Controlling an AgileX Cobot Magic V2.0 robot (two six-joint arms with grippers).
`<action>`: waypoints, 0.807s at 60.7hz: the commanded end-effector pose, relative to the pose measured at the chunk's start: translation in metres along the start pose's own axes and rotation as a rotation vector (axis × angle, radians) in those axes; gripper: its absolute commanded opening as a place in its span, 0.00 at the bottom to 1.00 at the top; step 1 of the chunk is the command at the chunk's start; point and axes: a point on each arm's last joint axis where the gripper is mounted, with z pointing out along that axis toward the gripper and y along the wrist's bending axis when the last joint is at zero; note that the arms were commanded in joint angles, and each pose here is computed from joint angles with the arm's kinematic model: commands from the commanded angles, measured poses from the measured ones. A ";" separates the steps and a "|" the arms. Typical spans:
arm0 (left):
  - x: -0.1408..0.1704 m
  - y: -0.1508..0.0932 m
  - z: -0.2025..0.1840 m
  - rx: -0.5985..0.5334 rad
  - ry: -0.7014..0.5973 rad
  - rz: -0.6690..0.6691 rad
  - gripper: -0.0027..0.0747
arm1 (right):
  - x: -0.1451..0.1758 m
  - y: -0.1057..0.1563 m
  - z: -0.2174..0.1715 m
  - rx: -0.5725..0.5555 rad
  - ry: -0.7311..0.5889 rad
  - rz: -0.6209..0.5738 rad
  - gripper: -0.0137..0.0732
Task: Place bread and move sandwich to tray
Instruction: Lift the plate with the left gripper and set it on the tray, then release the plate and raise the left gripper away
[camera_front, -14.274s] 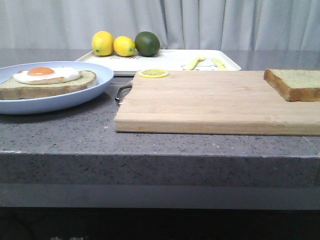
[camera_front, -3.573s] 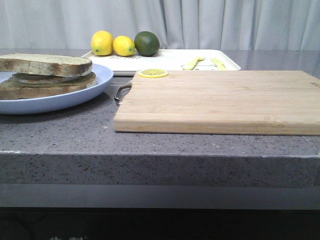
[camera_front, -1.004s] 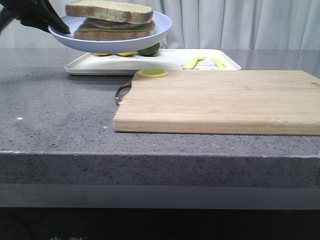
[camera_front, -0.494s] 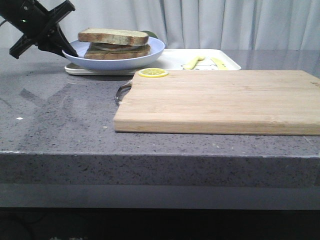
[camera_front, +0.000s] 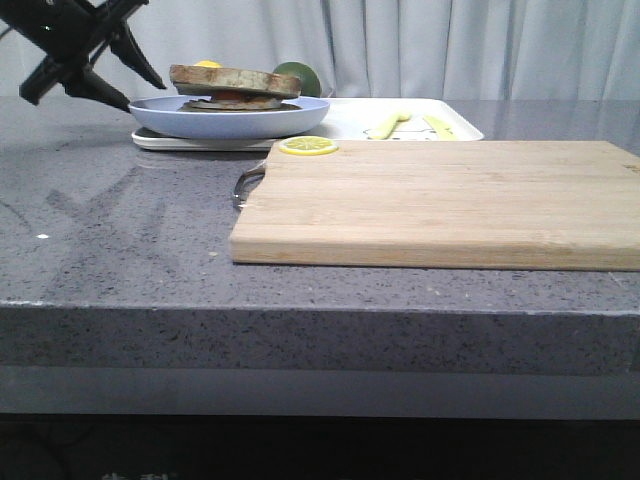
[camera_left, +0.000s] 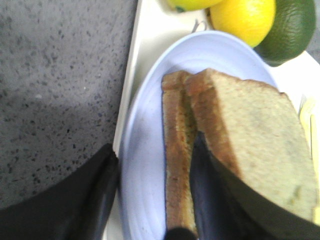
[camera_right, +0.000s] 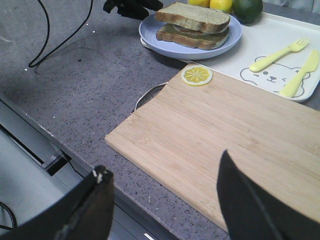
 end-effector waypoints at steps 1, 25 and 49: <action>-0.015 -0.047 -0.065 0.051 -0.159 0.123 0.48 | -0.014 0.000 -0.005 0.011 -0.105 -0.003 0.69; 0.017 -0.103 -0.179 -0.170 -0.314 0.440 0.48 | -0.014 0.000 -0.005 0.011 -0.105 -0.003 0.69; 0.134 -0.117 -0.225 -0.162 -0.423 0.703 0.48 | -0.014 0.000 -0.005 0.011 -0.105 -0.003 0.69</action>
